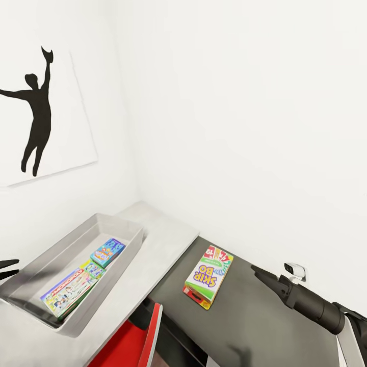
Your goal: Put all the toys in the child's room - the three board games (two on the bed and one on the table), the two jigsaw puzzles on the table, and the tennis ball on the table - inside the toy box on the table in the child's room.
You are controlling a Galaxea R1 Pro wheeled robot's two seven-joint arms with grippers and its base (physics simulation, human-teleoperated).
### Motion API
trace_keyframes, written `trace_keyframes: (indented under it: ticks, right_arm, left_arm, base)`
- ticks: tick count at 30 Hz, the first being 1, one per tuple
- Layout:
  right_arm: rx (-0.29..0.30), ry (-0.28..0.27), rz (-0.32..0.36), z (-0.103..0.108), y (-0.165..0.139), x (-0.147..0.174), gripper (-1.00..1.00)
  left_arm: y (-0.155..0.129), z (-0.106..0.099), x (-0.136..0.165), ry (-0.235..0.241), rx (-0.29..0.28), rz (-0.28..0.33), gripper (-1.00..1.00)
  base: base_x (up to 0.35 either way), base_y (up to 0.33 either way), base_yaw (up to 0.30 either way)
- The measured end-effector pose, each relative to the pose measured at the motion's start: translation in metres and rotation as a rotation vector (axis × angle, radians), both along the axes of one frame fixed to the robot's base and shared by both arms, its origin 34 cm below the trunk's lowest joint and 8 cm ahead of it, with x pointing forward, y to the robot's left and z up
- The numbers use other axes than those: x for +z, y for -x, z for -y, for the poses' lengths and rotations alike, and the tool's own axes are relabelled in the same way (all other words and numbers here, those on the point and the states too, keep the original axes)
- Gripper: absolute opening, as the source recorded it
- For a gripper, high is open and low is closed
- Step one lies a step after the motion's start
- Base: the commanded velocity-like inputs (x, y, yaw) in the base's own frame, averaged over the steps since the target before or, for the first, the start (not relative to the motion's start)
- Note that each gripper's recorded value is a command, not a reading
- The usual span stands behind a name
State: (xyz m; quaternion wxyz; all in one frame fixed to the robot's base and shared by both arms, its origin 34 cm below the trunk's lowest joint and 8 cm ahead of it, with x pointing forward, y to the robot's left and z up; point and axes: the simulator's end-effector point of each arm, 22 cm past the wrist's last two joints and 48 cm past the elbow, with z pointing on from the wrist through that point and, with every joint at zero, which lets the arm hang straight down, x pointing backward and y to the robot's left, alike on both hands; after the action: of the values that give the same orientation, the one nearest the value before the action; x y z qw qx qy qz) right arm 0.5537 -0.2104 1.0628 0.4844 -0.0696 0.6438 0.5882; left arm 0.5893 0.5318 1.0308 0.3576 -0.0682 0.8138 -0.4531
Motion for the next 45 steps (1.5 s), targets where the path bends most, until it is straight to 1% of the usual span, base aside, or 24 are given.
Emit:
trace_keyframes:
  ticks: [2, 11, 22, 45]
  right_arm:
    - [0.0, 0.0, 0.001, -0.0005, 0.0001, 0.0003, 1.0]
    - [-0.007, 0.01, 0.009, -0.0012, -0.0013, -0.0011, 1.0]
    - [-0.009, 0.009, 0.013, -0.0009, -0.0012, -0.0008, 1.0]
    - [-0.007, 0.007, 0.021, -0.0011, -0.0002, 0.0025, 1.0]
  left_arm:
    - [0.0017, -0.001, -0.0027, 0.002, 0.004, -0.004, 1.0]
    - [0.0, 0.0081, -0.0081, 0.014, -0.009, 0.003, 1.0]
    - [0.0002, 0.0082, -0.009, 0.016, -0.007, 0.002, 1.0]
    - [0.0009, 0.007, -0.0063, 0.013, -0.007, 0.008, 1.0]
  base:
    - [0.0, 0.0, 0.0]
    - [0.0, 0.0, 0.0]
    - [-0.005, 0.0, 0.0]
    - [-0.068, 0.0, 0.0]
